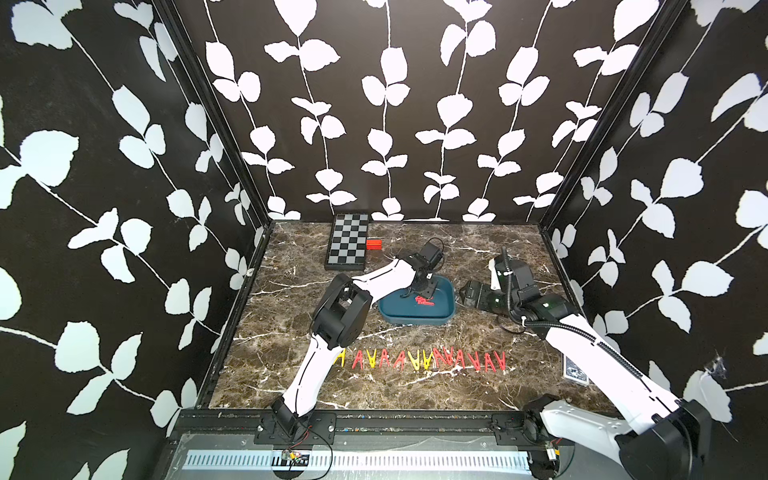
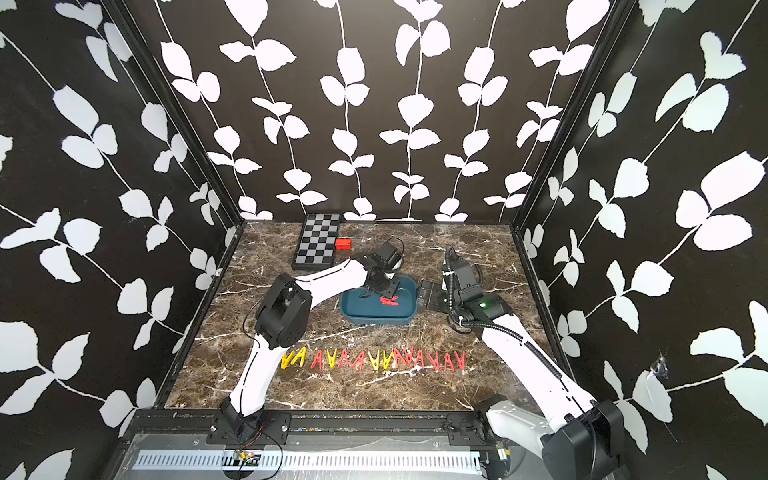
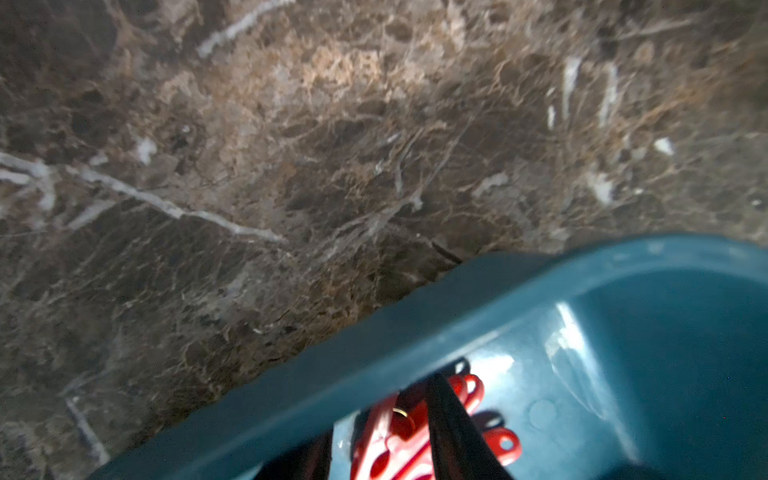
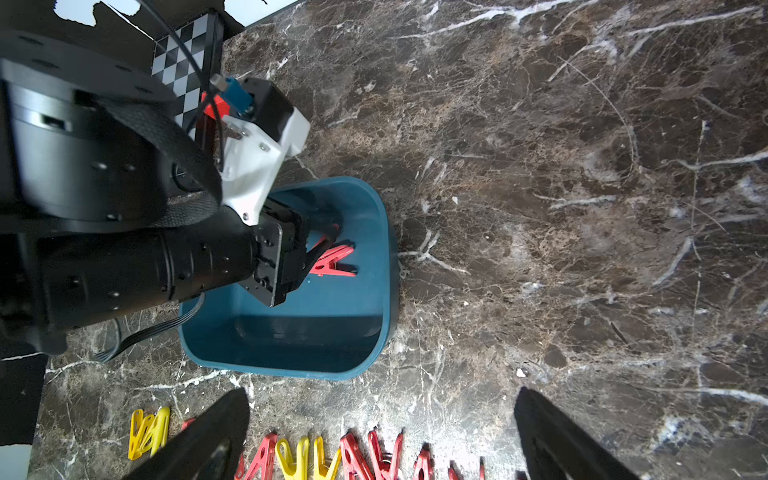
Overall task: Take the clothespins out of the storage box
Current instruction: Pick up the clothespin from the storage box.
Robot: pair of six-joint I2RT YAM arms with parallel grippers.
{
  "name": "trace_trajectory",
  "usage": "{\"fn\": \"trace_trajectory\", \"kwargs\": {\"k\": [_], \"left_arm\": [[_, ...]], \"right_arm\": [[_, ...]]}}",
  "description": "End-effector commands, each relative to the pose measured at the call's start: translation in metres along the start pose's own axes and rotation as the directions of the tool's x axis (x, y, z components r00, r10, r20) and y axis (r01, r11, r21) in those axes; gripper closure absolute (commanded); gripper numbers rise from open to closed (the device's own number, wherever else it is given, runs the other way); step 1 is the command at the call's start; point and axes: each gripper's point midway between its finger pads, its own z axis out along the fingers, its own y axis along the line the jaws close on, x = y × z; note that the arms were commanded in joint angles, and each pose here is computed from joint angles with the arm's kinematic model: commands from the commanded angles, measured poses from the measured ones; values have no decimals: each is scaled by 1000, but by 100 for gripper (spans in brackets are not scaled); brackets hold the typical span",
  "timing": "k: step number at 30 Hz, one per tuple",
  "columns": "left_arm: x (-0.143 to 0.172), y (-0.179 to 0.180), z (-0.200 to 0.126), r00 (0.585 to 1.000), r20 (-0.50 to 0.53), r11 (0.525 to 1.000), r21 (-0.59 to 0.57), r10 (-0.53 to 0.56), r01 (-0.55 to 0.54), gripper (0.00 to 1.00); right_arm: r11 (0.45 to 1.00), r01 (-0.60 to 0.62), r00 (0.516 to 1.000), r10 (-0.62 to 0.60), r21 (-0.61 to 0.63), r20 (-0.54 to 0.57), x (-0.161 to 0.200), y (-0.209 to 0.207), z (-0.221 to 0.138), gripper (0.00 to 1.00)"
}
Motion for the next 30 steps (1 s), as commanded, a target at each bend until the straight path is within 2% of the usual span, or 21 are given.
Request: {"fn": "trace_trajectory", "kwargs": {"k": [1, 2, 6, 13, 15, 24, 30], "left_arm": [[1, 2, -2, 999, -15, 999, -27, 35, -36, 64], [1, 2, -1, 999, -16, 999, -30, 36, -37, 68], [5, 3, 4, 999, -28, 998, -36, 43, -44, 69], [1, 6, -10, 999, -4, 998, -55, 42, -42, 89], [-1, 7, -17, 999, 7, 997, -66, 42, -42, 99], [-3, 24, -65, 997, 76, 991, -131, 9, 1, 100], [10, 41, -98, 994, 104, 981, -191, -23, 43, 100]], "right_arm": [[1000, -20, 1000, 20, -9, 17, -4, 1, 2, 1], [1000, -20, 1000, 20, -10, 16, -4, 2, 2, 1], [1000, -18, 1000, 18, -7, 12, -4, 2, 4, 1], [1000, -15, 1000, 15, -12, 1, -3, 3, 9, 1], [1000, -13, 1000, 13, -15, -4, -3, 4, 12, 1], [999, 1, 1000, -2, -49, -16, -9, 17, 23, 1], [996, 14, 999, -17, -87, -35, -14, 33, 36, 1]]}}
